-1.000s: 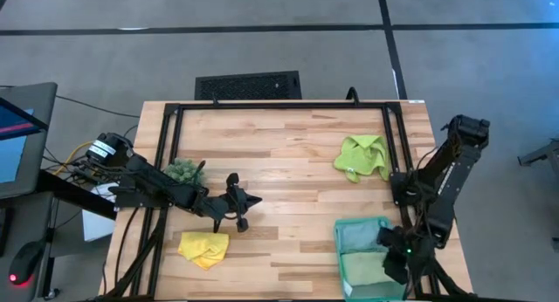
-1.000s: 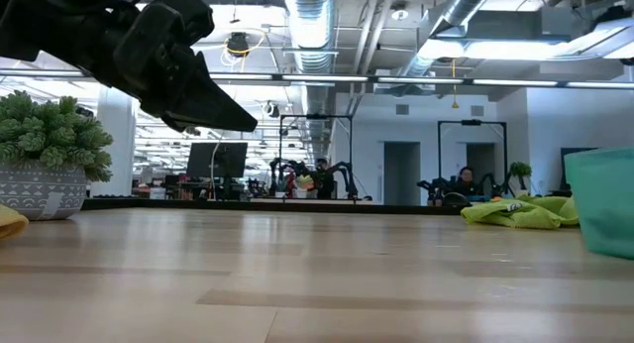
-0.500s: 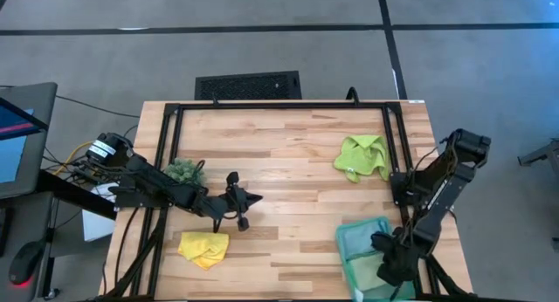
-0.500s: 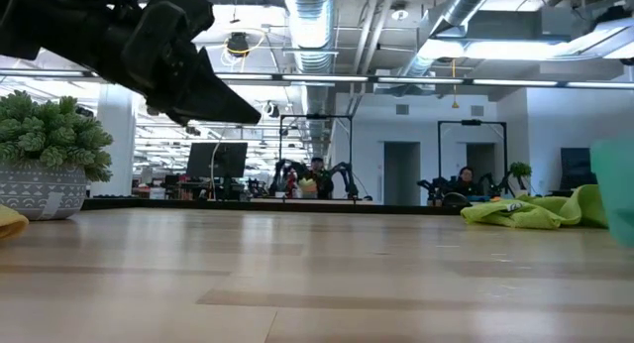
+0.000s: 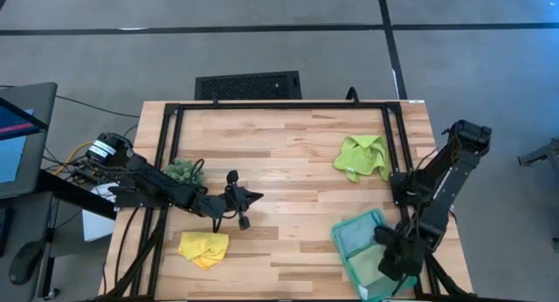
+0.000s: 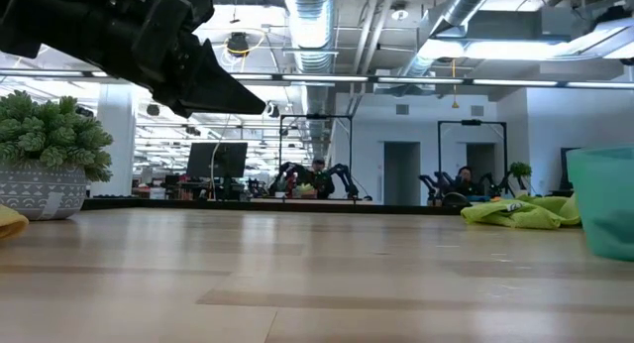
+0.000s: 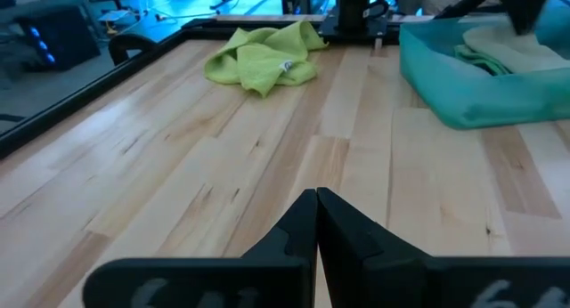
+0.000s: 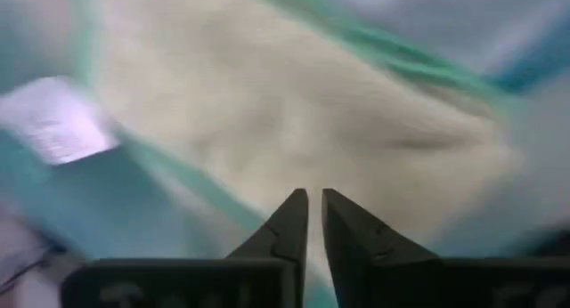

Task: Fold microfiber towels
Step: Put the folded green microfiber cloth into the green bin

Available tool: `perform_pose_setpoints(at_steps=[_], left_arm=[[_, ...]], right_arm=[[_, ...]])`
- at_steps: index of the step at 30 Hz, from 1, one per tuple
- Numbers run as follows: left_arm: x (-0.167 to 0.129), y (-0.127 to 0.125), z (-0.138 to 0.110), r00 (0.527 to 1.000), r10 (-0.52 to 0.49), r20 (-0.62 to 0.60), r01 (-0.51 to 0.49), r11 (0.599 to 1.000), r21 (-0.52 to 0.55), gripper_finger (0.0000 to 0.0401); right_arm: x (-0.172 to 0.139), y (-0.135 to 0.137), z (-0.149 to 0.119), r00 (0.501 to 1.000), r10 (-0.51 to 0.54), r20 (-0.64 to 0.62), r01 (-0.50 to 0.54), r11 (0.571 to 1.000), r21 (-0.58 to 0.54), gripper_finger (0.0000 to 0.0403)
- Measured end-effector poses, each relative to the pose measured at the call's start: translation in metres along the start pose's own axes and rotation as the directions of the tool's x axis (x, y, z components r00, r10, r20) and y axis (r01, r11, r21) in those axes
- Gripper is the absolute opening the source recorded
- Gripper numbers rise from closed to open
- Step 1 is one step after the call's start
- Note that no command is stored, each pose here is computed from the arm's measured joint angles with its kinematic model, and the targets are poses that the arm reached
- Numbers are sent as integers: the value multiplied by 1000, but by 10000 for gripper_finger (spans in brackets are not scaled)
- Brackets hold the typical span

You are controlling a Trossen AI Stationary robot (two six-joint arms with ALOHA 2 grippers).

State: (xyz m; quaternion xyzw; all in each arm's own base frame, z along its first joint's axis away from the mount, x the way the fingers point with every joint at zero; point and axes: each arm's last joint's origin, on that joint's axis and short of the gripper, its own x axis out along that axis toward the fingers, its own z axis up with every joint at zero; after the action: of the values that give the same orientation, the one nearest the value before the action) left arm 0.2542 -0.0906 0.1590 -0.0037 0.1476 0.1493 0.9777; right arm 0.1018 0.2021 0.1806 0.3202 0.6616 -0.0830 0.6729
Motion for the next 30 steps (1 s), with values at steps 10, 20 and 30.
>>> perform_pose_setpoints(at_steps=[10, 20, 30], left_arm=[[0, 0, 2, 1000, 3, 17, -3, 1000, -2, 0], [0, 0, 1, 1000, 4, 13, -4, 1000, 3, 0], [0, 0, 1, 1000, 13, 14, -13, 1000, 9, 0]], right_arm=[[21, 30, 32, 957, 186, 221, -138, 967, -215, 59], [62, 28, 69, 961, 46, 273, -1, 987, -161, 19], [18, 20, 72, 885, 64, 461, 11, 987, -157, 28]])
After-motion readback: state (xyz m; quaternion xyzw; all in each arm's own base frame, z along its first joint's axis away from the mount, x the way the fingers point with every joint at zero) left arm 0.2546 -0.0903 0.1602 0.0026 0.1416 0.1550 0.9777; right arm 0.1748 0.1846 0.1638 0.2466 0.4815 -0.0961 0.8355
